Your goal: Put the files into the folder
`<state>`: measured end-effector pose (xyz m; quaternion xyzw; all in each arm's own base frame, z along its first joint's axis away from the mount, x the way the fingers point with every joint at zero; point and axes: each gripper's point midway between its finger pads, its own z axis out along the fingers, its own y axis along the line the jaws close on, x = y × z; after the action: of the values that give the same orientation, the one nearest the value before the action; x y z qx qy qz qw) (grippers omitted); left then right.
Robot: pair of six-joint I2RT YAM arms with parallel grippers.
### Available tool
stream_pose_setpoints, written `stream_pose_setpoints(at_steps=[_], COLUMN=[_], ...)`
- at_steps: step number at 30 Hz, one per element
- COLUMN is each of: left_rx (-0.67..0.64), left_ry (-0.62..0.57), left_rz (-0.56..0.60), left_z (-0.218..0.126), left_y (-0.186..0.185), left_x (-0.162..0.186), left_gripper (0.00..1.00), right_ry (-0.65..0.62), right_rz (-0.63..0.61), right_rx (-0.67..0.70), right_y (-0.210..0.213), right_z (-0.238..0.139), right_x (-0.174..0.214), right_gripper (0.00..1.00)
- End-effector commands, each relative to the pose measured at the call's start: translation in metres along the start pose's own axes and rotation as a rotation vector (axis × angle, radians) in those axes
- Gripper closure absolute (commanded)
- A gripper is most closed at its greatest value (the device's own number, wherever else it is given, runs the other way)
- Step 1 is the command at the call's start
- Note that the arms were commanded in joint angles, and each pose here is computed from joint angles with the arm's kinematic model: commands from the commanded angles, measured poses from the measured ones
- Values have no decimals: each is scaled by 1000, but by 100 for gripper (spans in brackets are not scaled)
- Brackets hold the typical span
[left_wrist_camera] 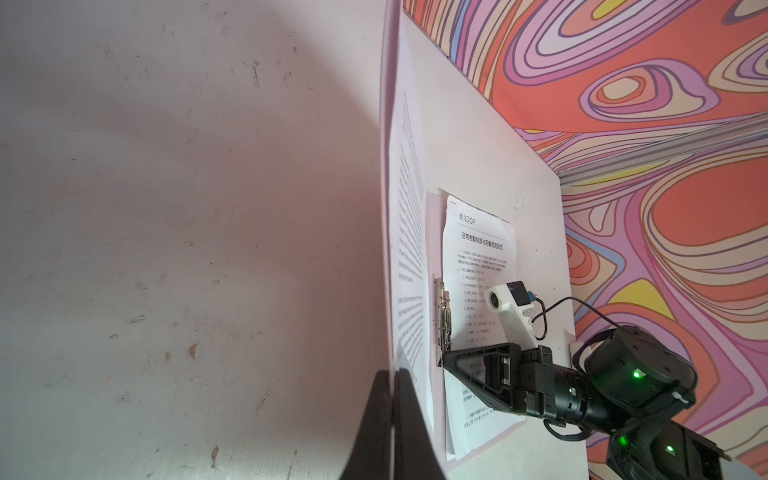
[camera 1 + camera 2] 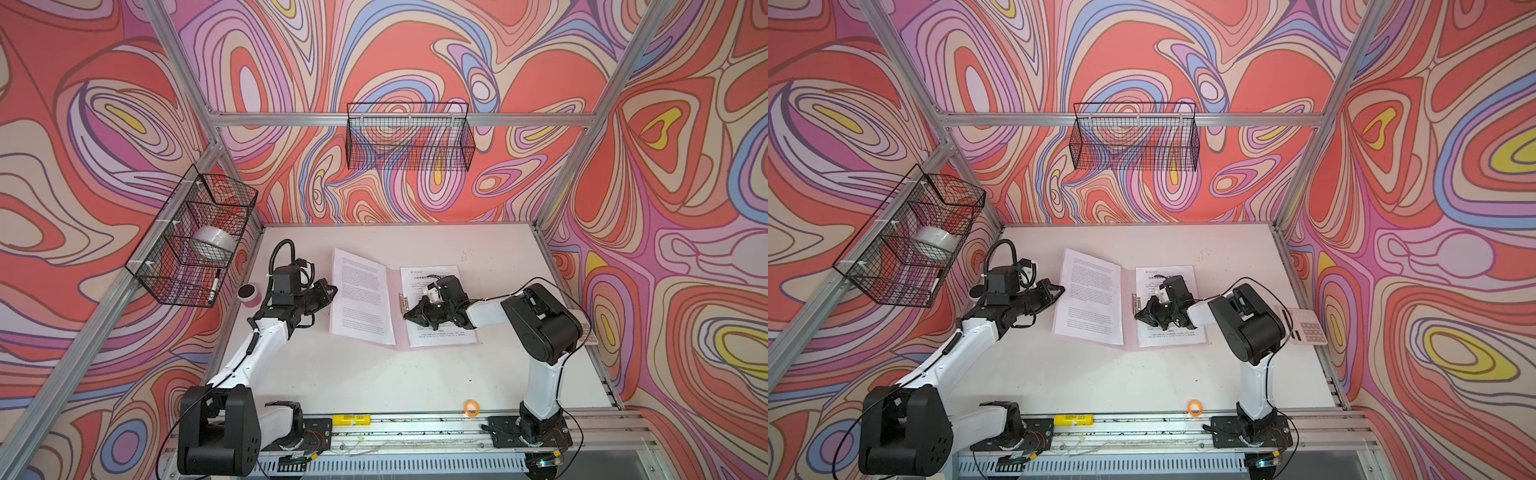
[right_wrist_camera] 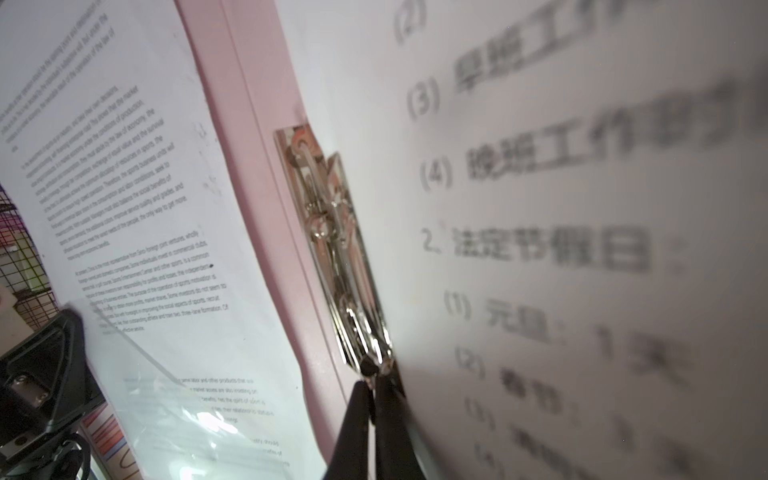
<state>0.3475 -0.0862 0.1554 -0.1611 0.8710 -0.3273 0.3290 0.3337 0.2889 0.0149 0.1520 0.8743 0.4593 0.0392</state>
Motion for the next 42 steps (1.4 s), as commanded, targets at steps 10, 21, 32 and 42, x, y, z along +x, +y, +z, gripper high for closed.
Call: stream_pose_setpoints(at_steps=[10, 21, 32, 42], left_rx=[35, 40, 39, 23], left_ry=[-14, 15, 11, 10], left_rz=[21, 43, 60, 73], left_z=[3, 8, 2, -4], left_y=[-10, -20, -25, -25], left_x=[-7, 1, 2, 4], left_gripper=[100, 100, 100, 100], right_ry=[-21, 42, 92, 98], right_rz=[227, 197, 291, 314], right_rx=[441, 316, -24, -79], right_y=[-124, -77, -5, -3], right_z=[-10, 34, 38, 36], right_x=[16, 22, 29, 34], right_gripper=[100, 100, 100, 100])
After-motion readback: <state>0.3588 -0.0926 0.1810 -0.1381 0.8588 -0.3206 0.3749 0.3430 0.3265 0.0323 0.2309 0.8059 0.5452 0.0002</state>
